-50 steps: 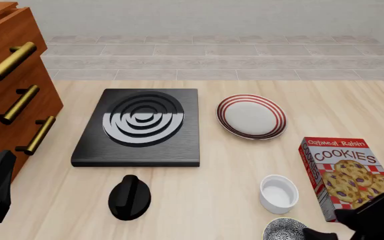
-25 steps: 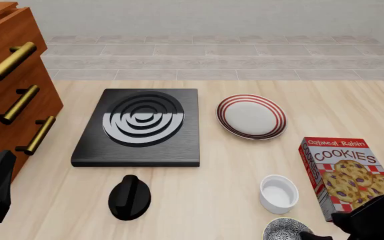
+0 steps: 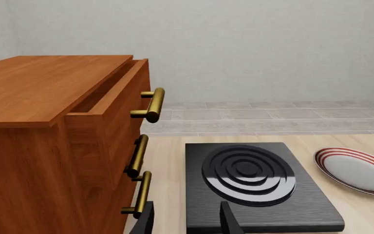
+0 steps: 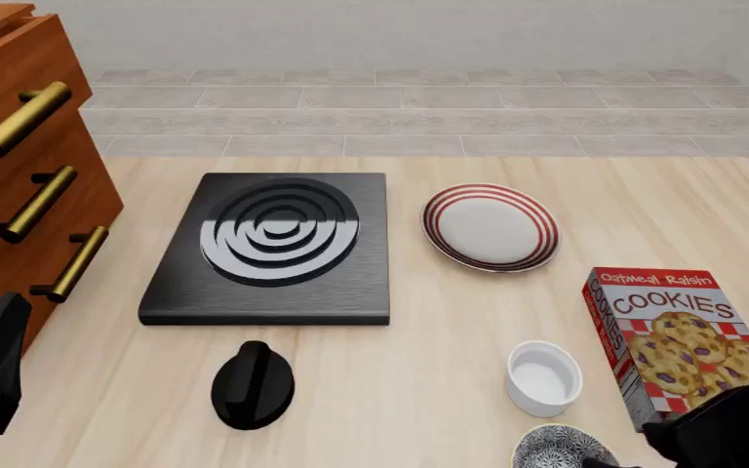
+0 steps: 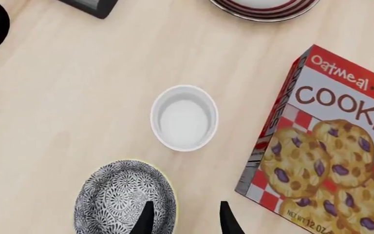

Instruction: Pick the akita bowl next to the ramekin and place it on the plate.

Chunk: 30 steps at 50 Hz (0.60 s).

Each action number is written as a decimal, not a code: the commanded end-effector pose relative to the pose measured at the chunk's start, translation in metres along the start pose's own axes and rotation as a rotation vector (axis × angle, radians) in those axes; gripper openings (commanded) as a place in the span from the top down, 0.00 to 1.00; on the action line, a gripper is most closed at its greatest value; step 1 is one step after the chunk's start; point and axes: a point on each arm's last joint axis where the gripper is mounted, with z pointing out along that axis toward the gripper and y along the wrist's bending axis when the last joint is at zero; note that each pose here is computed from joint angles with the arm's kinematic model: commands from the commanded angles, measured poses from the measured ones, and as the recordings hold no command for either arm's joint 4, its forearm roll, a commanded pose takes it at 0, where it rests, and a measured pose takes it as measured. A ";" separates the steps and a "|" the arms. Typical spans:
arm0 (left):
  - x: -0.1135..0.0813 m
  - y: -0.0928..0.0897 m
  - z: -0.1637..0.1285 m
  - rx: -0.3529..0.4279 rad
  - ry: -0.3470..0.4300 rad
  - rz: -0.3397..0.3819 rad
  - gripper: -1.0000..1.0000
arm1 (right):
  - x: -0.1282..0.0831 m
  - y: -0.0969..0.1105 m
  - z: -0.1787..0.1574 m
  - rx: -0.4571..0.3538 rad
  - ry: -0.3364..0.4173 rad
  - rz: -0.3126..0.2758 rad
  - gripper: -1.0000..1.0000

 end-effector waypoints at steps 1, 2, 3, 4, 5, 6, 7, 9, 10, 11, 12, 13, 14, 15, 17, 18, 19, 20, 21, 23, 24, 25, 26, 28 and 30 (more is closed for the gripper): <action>0.000 0.000 0.000 0.000 0.000 0.000 0.00 | 0.001 0.001 0.003 -0.004 0.006 -0.002 0.00; 0.000 0.000 0.000 0.000 0.000 0.000 0.00 | 0.000 0.001 0.003 -0.005 0.006 -0.002 0.00; 0.000 0.000 0.000 0.000 0.000 0.000 0.00 | 0.001 0.001 0.003 -0.004 0.008 -0.002 0.00; 0.000 0.000 0.000 0.000 0.000 0.000 0.00 | 0.001 0.001 0.003 -0.004 0.008 -0.002 0.00; 0.000 0.000 0.000 0.000 0.000 0.000 0.00 | 0.000 0.001 0.003 -0.004 0.008 -0.001 0.00; 0.000 0.000 0.000 0.000 0.000 0.000 0.00 | 0.000 0.001 0.004 -0.005 0.008 -0.001 0.00; 0.000 0.000 0.000 0.000 0.000 0.000 0.00 | 0.000 0.001 0.004 -0.006 0.009 -0.001 0.00; 0.000 0.000 0.000 0.000 0.000 0.000 0.00 | 0.000 0.001 0.004 -0.007 0.009 0.000 0.00; 0.000 0.000 0.000 0.000 0.000 0.000 0.00 | 0.000 0.001 0.005 -0.008 0.009 -0.001 0.00; 0.000 0.000 0.000 0.000 0.000 0.000 0.00 | 0.000 0.001 0.005 -0.008 0.010 0.000 0.00; 0.000 0.000 0.000 0.000 0.000 0.000 0.00 | 0.000 0.001 0.005 -0.008 0.010 -0.002 0.00; 0.000 0.000 0.000 0.000 0.000 0.000 0.00 | 0.000 0.001 0.005 -0.008 0.011 0.000 0.00; 0.000 0.000 0.000 0.000 0.000 0.000 0.00 | 0.000 0.001 0.005 -0.008 0.011 -0.001 0.00; 0.000 0.000 0.000 0.000 0.000 0.000 0.00 | -0.001 0.001 0.006 -0.009 0.012 0.000 0.00; 0.000 0.000 0.000 0.000 0.000 0.000 0.00 | 0.000 0.001 0.005 -0.009 0.013 -0.001 0.00; 0.000 0.000 0.000 0.000 0.000 0.000 0.00 | 0.000 0.001 0.006 -0.011 0.015 0.000 0.00; 0.000 0.000 0.000 0.000 0.000 0.000 0.00 | -0.001 0.001 0.006 -0.011 0.016 -0.001 0.00; 0.000 0.000 0.000 0.000 0.000 0.000 0.00 | -0.001 0.001 0.007 -0.011 0.016 0.000 0.00; 0.000 0.000 0.000 0.000 0.000 0.000 0.00 | -0.002 0.001 0.008 -0.011 0.017 0.000 0.00; 0.000 0.000 0.000 0.000 0.000 0.000 0.00 | -0.002 0.001 0.008 -0.013 0.019 0.000 0.00; 0.000 0.000 0.000 0.000 0.000 0.000 0.00 | -0.001 0.002 0.008 -0.013 0.018 0.000 0.00; 0.000 0.000 0.000 0.000 0.000 0.000 0.00 | -0.001 0.002 0.008 -0.014 0.020 0.000 0.00; 0.000 0.000 0.000 0.000 0.000 0.000 0.00 | -0.001 0.002 0.008 -0.014 0.020 -0.001 0.00; 0.000 0.000 0.000 0.000 0.000 0.000 0.00 | 0.000 0.001 0.006 -0.012 0.019 0.000 0.00; 0.000 0.000 0.000 0.000 0.000 0.000 0.00 | -0.001 0.001 0.008 -0.013 0.018 -0.002 0.00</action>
